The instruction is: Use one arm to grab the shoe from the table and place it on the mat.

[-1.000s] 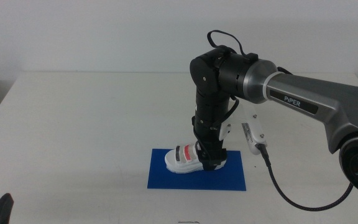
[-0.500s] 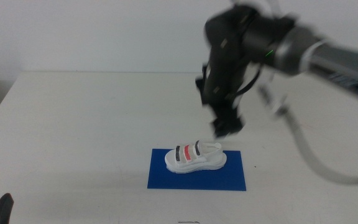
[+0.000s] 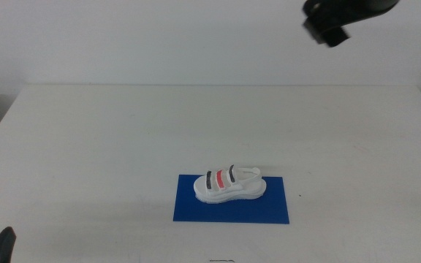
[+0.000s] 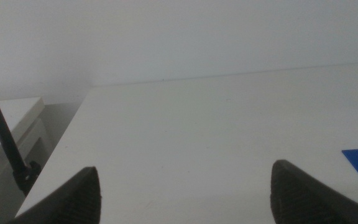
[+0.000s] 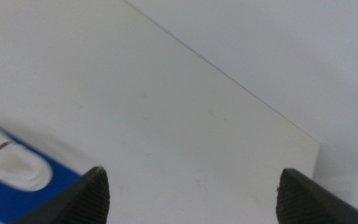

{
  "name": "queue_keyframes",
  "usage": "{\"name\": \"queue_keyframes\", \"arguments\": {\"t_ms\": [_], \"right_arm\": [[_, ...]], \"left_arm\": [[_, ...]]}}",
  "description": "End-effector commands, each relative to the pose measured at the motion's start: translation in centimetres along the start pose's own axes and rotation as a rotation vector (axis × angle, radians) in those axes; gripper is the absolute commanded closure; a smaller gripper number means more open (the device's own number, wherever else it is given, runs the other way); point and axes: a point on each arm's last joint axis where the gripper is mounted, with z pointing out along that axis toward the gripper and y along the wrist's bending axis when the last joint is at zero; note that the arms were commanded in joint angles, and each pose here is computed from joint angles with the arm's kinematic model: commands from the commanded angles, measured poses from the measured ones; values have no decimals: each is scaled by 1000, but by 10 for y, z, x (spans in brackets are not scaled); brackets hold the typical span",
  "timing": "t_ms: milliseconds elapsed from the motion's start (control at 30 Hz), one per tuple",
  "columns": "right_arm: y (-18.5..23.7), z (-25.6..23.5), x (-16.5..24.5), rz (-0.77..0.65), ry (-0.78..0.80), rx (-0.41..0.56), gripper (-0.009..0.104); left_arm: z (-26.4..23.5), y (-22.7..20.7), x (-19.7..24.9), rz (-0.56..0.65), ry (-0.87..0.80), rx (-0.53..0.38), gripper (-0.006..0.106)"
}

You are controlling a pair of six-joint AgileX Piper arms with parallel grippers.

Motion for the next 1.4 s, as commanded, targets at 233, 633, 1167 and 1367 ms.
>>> {"name": "queue_keyframes", "arguments": {"t_ms": [233,633,1167,1367], "right_arm": [[-63,-88,40,288,-204,-75,1],[-52,-73,188,657,-455,-41,1],[0,-54,295,594,-697,151,1],[17,-47,321,503,-841,228,1]], "left_arm": [[-2,0,-10,-23,-105,0,7],[-2,0,-10,-23,-105,0,7],[-2,0,-10,-23,-105,0,7],[-2,0,-10,-23,-105,0,7]]}}
